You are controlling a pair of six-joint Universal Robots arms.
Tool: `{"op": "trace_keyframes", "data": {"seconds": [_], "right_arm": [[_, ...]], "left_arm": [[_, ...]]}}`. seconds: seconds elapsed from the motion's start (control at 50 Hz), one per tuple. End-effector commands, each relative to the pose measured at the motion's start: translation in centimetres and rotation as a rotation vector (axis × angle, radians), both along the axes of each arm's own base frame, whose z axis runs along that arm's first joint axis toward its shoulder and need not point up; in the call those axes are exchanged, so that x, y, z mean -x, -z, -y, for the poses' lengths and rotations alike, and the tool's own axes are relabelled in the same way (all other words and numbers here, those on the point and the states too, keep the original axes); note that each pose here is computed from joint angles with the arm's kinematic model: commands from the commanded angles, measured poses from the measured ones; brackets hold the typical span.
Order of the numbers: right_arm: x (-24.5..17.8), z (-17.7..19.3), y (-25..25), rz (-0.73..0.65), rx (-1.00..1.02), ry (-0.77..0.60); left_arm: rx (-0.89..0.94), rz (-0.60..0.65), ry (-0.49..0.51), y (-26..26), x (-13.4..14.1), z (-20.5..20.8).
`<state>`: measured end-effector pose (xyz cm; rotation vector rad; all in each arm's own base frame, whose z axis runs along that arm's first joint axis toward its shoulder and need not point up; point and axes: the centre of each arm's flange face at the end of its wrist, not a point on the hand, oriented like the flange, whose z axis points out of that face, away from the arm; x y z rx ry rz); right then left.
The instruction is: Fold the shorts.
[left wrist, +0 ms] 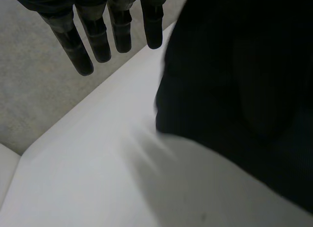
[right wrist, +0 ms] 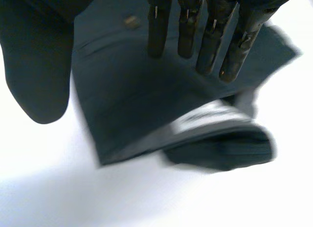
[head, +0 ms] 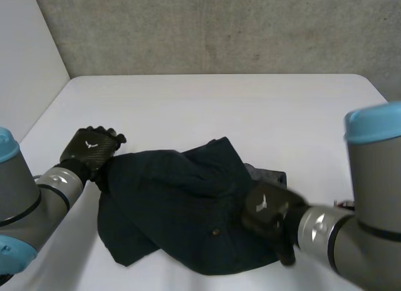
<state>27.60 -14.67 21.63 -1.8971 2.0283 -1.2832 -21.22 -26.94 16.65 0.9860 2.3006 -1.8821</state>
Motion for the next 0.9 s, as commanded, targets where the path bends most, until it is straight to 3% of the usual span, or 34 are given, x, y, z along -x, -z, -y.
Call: {"op": "trace_keyframes", "data": {"seconds": [0.02,0.12,0.36,0.52,0.7,0.82,0.9], "right_arm": [[-1.5,3.0,-3.9,0.320,0.033,0.179],[-2.0,5.1,-4.2,0.429,-0.045,0.281],[-5.3,9.2,1.5,0.436,-0.179,0.334],[-8.0,8.5,5.4,0.470,-0.303,0.347],[-10.0,9.4,6.7,0.529,-0.301,0.337],[-11.3,11.6,2.5,0.630,-0.139,0.273],[-12.1,14.2,-5.1,0.750,0.197,0.176]], "left_arm": [[0.002,0.001,0.022,0.0,0.5,-0.3],[0.001,0.006,0.035,0.1,0.8,-0.6],[-0.020,0.015,0.024,0.8,0.6,0.0],[-0.007,0.011,0.030,0.4,0.9,0.2],[0.089,-0.013,0.032,-2.4,1.4,1.7],[0.204,-0.040,0.048,-5.5,2.6,3.2],[0.366,-0.081,0.052,-10.5,3.8,5.2]]}}
